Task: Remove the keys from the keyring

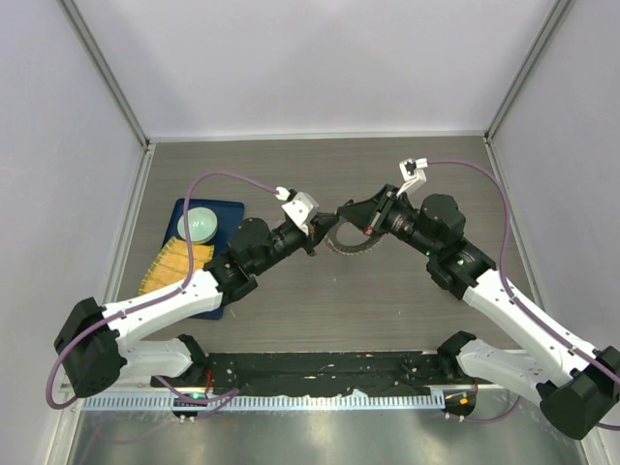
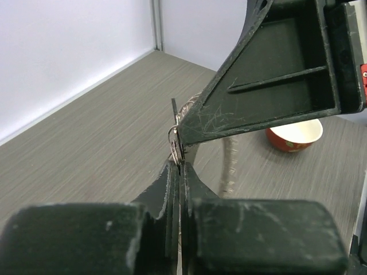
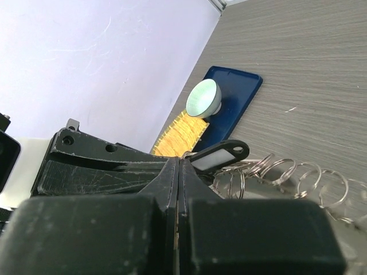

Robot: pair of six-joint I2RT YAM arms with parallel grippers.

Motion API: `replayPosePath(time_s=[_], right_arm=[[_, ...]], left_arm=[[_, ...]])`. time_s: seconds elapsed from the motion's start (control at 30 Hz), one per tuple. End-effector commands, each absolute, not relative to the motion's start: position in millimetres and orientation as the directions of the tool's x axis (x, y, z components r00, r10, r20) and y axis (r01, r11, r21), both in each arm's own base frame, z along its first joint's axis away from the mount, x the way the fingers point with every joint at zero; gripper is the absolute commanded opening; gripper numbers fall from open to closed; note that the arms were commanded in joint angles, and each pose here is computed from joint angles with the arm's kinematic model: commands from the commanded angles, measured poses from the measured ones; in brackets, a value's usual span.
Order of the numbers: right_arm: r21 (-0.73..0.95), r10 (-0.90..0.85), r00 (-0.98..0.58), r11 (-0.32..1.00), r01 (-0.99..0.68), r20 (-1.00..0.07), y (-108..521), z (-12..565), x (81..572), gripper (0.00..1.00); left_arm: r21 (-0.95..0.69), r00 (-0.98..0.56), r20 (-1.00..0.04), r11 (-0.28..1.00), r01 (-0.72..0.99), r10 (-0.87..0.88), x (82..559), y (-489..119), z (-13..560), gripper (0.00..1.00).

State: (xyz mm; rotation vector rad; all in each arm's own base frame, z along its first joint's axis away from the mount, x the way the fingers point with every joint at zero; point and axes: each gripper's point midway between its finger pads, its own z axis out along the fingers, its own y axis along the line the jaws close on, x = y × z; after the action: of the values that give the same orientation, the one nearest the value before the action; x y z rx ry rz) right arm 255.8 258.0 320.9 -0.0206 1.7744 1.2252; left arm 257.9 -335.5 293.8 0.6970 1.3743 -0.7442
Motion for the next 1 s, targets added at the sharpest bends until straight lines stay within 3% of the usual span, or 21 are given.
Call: replayPosePath(time_s=[0.0,0.5,0.97], right_arm=[[0.672,0.459,-0.492,0.464,-0.578,-0.740,256,347,243,0.01],[0.459,0.217,-0.435,0.665,-0.589,-0.874,235,309,246,0.01],[0.406,0.071,-0.478,0.645,-0.647,-0.875,243,289,238,0.01]], left_arm=[[0.028,0.102,-0.989,0.536,0.844,-0.110,247,-343,322,0.00],[0.037,0.121,-0.980,0.457,0.889,-0.156,221,-336,329,0.00],[0.097,0.179,-0.970,0.415,0.905,-0.164,205,-329,334,0.00]])
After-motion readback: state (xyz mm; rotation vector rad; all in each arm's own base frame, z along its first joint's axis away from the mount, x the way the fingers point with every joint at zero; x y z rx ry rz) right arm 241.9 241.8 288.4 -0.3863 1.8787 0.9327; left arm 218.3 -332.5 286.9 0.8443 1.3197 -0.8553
